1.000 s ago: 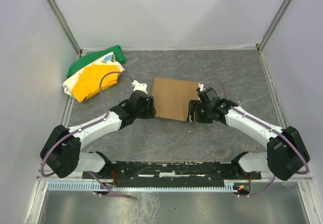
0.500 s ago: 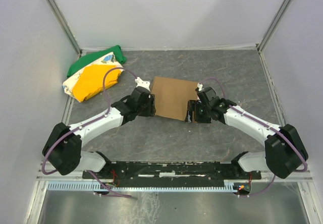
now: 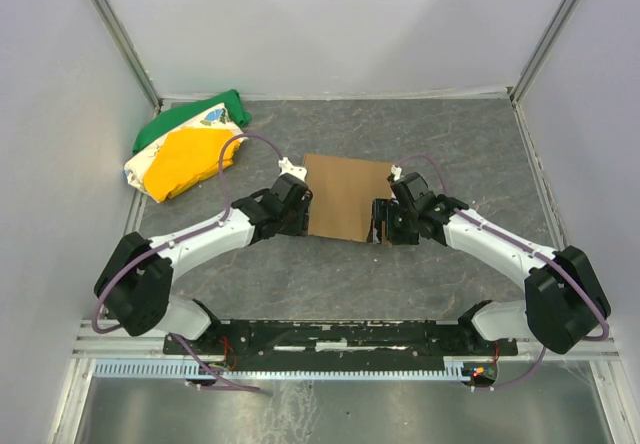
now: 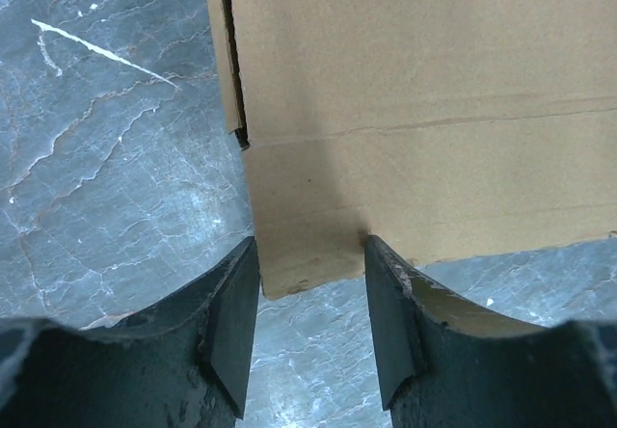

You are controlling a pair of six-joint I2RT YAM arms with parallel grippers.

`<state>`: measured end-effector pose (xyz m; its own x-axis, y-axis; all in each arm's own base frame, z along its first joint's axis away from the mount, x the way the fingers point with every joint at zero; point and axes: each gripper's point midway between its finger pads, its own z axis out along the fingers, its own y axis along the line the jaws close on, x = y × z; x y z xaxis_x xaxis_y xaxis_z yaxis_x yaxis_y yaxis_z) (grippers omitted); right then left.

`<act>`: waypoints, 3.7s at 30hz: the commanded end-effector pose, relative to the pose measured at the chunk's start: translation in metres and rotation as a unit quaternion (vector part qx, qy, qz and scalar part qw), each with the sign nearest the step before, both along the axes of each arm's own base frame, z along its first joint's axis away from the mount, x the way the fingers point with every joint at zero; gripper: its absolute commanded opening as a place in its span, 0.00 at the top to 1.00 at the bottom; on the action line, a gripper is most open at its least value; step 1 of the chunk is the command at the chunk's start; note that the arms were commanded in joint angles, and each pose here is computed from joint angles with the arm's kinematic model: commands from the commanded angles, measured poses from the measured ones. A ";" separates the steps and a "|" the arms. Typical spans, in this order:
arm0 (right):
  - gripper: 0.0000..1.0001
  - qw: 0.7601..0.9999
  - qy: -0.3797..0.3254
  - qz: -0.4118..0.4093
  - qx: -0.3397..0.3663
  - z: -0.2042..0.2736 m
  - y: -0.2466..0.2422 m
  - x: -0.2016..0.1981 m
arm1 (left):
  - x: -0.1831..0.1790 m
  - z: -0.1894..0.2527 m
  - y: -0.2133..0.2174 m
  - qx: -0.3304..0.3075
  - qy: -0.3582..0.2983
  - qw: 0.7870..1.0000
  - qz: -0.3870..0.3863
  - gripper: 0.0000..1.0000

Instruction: Fold the paper box

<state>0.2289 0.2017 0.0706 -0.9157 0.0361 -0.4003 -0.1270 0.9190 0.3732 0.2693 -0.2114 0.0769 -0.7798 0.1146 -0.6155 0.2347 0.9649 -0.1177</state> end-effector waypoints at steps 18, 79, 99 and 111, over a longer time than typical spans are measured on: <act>0.25 0.999 -0.037 0.007 0.025 0.024 0.014 0.018 | 0.004 0.011 -0.007 0.013 -0.023 0.999 -0.026 0.48; 0.18 0.998 -0.040 0.004 0.047 0.036 0.017 0.013 | -0.001 0.016 -0.022 -0.123 0.013 0.992 -0.017 0.50; 0.18 0.998 -0.044 0.003 0.043 0.040 0.015 0.013 | -0.007 0.018 -0.019 -0.141 0.032 0.989 -0.019 0.49; 0.18 0.998 -0.045 0.004 0.045 0.044 0.015 0.014 | -0.005 0.010 -0.012 -0.144 0.046 0.988 -0.012 0.48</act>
<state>0.2267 0.1984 0.0798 -0.9145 0.0401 -0.4026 -0.1222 0.9212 0.3693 0.2617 -0.2114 0.0752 -0.8397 0.0010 -0.5430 0.2254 0.9104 -0.3469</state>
